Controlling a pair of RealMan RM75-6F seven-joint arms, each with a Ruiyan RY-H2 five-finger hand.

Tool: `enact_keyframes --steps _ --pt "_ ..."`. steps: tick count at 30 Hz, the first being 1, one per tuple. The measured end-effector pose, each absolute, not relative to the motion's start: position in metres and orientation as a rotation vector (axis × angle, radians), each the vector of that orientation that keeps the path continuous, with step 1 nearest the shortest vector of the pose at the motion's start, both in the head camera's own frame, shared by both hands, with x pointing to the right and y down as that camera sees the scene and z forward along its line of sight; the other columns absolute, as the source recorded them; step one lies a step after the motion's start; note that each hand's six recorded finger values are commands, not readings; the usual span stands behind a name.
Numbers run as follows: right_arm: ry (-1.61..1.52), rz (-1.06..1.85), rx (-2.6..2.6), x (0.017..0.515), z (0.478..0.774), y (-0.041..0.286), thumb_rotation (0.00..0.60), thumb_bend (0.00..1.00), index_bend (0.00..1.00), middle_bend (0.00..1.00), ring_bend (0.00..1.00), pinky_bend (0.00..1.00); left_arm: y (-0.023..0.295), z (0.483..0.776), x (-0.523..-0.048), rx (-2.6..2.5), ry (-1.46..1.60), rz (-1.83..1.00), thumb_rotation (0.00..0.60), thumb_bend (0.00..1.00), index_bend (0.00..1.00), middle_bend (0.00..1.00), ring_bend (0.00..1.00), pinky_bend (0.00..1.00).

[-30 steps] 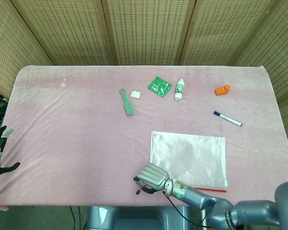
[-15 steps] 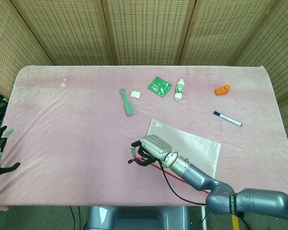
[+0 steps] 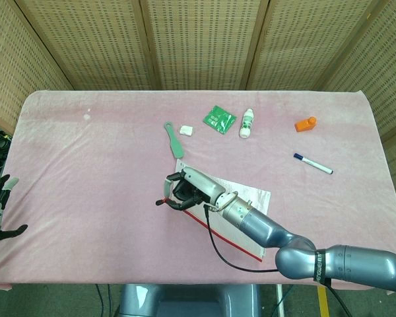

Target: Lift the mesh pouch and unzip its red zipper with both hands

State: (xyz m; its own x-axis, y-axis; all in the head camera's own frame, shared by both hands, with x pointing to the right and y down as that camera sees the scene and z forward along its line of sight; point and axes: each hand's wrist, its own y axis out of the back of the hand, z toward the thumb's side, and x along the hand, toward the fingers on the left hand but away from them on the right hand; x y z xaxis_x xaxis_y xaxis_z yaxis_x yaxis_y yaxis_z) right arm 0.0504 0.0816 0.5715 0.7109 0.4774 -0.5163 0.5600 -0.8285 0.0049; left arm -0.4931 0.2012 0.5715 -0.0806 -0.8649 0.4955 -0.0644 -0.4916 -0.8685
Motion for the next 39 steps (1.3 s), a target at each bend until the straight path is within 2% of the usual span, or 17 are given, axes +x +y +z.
enact_keyframes --steps 6,8,9,10,13,14,16,25,30,39 --pt "0.828 -0.737 2.63 0.049 0.576 0.086 0.6 0.76 0.77 0.99 0.95 1.0 0.195 0.574 -0.484 -1.65 1.047 -1.537 0.6 0.0 0.0 0.0 0.0 0.0" --pt "0.829 -0.74 2.613 0.051 0.578 0.087 0.6 0.76 0.77 0.99 0.96 1.0 0.189 0.576 -0.479 -1.695 1.067 -1.471 0.6 0.0 0.0 0.04 0.01 0.01" --pt "0.829 -0.741 2.613 0.052 0.577 0.087 0.6 0.76 0.77 0.99 0.96 1.0 0.185 0.578 -0.476 -1.717 1.075 -1.436 0.6 0.0 0.0 0.14 0.07 0.05" --pt "0.83 -0.742 2.616 0.052 0.577 0.087 0.6 0.76 0.77 0.99 0.96 1.0 0.181 0.58 -0.471 -1.74 1.084 -1.398 0.6 0.0 0.0 0.29 0.17 0.15" --pt "0.843 -0.748 2.63 0.053 0.576 0.085 0.6 0.76 0.77 0.99 0.95 1.0 0.164 0.588 -0.453 -1.827 1.104 -1.255 0.6 0.0 0.05 0.63 0.49 0.49" --pt "0.85 -0.752 2.637 0.054 0.576 0.085 0.6 0.76 0.77 0.99 0.95 1.0 0.157 0.592 -0.444 -1.864 1.105 -1.194 0.6 0.0 0.1 0.7 0.56 0.58" --pt "0.868 -0.76 2.658 0.055 0.576 0.083 0.6 0.76 0.77 0.99 0.95 1.0 0.147 0.6 -0.43 -1.914 1.099 -1.111 0.6 0.0 0.15 0.77 0.63 0.67" --pt "0.869 -0.82 2.754 0.061 0.574 0.085 0.6 0.76 0.76 0.99 0.96 1.0 0.1 0.653 -0.34 -2.164 1.037 -0.86 0.6 0.0 0.25 0.87 0.74 0.87" --pt "0.885 -0.841 2.758 0.062 0.576 0.081 0.6 0.76 0.77 0.99 0.96 1.0 0.092 0.672 -0.3 -2.311 1.066 -0.793 0.6 0.0 0.28 0.9 0.76 0.89" --pt "0.925 -0.847 2.752 0.062 0.573 0.072 0.6 0.76 0.77 0.99 0.95 1.0 0.086 0.68 -0.246 -2.529 1.103 -0.684 0.6 0.0 0.32 0.91 0.76 0.89"
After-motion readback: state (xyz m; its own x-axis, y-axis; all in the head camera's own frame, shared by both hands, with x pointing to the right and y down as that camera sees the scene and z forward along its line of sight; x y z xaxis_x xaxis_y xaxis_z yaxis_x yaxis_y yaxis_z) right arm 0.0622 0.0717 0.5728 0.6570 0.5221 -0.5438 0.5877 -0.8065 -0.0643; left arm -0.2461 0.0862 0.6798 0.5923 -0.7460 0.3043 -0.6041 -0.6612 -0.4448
